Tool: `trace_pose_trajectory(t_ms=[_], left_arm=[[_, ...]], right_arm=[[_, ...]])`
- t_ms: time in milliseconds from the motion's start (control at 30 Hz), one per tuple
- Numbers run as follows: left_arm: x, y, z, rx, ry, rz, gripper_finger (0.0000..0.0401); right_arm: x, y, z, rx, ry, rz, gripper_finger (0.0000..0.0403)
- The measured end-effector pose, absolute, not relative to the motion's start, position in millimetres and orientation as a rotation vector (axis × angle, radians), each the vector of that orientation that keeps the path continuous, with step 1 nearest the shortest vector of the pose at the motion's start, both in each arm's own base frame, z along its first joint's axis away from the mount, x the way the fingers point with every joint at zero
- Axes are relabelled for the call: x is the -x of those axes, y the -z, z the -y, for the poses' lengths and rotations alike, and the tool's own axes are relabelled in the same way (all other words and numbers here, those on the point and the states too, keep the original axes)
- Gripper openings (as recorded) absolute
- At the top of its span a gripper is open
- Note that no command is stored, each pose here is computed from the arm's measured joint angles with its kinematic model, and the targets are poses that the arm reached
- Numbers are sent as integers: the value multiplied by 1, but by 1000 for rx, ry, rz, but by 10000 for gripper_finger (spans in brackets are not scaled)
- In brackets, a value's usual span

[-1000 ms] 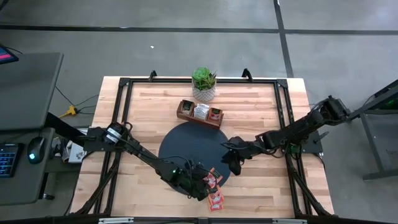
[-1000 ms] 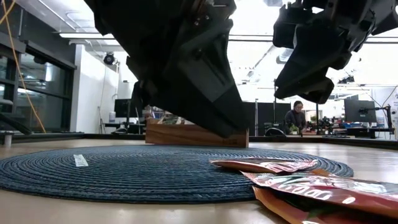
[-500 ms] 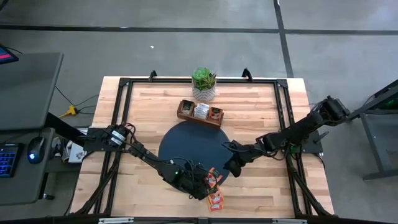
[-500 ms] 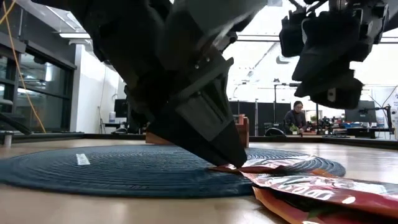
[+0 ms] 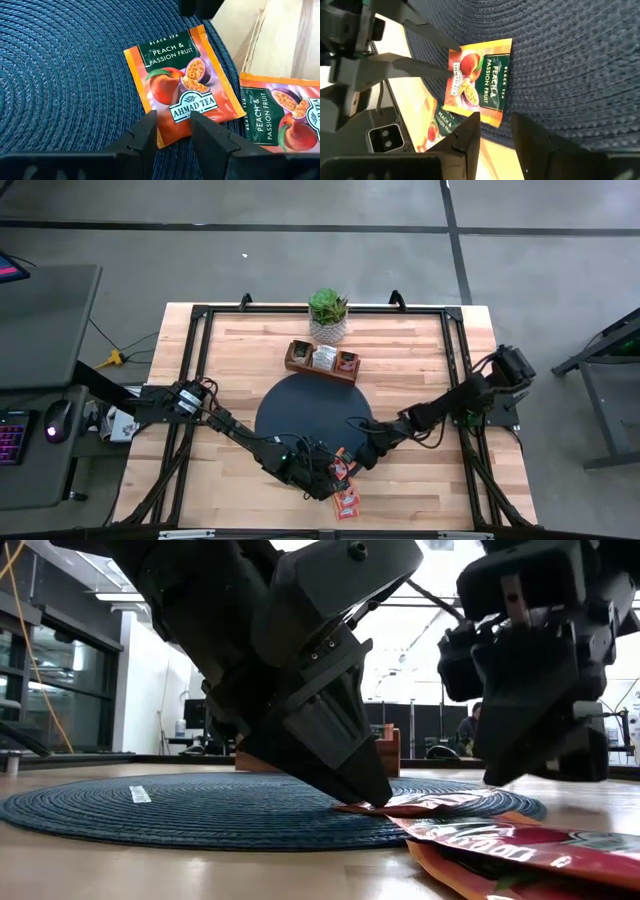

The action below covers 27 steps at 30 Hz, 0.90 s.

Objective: Pick & Place Tea
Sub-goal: Put the orange tea bag into the right section of the wooden organizer

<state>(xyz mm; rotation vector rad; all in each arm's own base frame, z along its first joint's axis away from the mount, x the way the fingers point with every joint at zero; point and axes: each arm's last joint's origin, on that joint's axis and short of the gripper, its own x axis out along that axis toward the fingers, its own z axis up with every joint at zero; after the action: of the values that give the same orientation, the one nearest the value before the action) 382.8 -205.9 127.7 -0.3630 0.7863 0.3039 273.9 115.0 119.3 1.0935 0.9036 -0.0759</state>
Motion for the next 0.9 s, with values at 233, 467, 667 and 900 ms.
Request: trace_pose_trajectory(t_ms=[233, 467, 667, 900], left_arm=[[-383, -128, 206, 363, -304, -787, 114], [-383, -128, 206, 364, -303, -785, 114], [-383, -127, 206, 364, -303, -785, 114], [-383, -127, 206, 364, -303, -785, 114]], right_arm=[[-278, -110, -117, -1118, 75, -901, 136], [-285, -105, -120, -1160, 24, -878, 157], [-292, -110, -124, -1128, 24, -869, 155], [-295, -112, -124, -1105, 35, -855, 123]])
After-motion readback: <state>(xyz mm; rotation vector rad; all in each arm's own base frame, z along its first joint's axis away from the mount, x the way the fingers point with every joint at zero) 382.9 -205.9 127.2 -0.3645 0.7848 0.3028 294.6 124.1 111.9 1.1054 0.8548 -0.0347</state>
